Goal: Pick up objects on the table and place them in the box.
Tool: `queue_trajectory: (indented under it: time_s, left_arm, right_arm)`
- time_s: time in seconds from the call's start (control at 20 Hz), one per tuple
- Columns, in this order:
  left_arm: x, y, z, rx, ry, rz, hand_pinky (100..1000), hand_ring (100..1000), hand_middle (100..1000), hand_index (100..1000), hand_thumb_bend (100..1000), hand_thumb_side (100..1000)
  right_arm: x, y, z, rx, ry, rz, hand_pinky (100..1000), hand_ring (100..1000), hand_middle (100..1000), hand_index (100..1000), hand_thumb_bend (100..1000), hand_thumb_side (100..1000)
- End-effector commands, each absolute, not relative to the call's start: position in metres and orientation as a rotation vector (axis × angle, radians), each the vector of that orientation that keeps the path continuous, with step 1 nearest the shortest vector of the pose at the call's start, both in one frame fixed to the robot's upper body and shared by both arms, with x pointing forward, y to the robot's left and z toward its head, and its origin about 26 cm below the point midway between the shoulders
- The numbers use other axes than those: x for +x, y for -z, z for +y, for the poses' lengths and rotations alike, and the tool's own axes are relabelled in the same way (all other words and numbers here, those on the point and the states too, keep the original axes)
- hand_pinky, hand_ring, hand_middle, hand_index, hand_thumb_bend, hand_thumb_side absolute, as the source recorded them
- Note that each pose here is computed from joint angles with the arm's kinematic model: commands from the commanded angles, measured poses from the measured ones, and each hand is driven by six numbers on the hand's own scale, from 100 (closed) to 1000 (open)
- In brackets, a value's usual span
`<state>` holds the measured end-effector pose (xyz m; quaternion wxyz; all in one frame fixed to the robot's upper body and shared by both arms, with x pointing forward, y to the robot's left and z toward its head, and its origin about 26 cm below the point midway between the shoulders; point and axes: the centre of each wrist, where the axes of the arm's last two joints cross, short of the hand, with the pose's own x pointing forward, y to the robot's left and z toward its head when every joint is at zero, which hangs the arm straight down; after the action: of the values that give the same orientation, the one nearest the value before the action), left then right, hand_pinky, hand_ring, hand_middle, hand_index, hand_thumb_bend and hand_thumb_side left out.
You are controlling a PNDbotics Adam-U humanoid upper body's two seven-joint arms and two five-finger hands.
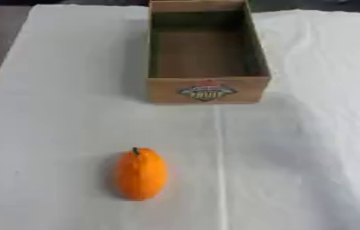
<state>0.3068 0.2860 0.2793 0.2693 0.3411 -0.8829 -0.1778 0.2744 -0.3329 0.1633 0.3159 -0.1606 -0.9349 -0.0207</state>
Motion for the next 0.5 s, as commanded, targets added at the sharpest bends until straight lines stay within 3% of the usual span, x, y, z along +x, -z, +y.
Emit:
queue_trajectory:
  time_s: [0.05,0.25,0.5]
  left_arm:
    - [0.301,-0.306,0.279,1.062,0.805,-2.322,552,710,789,931,508,878]
    - [0.300,-0.325,0.260,1.110,1.145,-2.221,556,729,792,944,649,939]
    - [0.299,-0.336,0.239,1.087,1.468,-2.076,546,722,781,935,908,986]
  right_arm:
    - [0.271,-0.172,-0.336,-0.434,0.023,-2.486,930,863,729,955,100,1000]
    - [0.271,-0.172,-0.336,-0.430,0.016,-2.488,929,863,729,954,100,1000]
    - [0.271,-0.171,-0.335,-0.421,0.006,-2.487,930,864,728,953,100,1000]
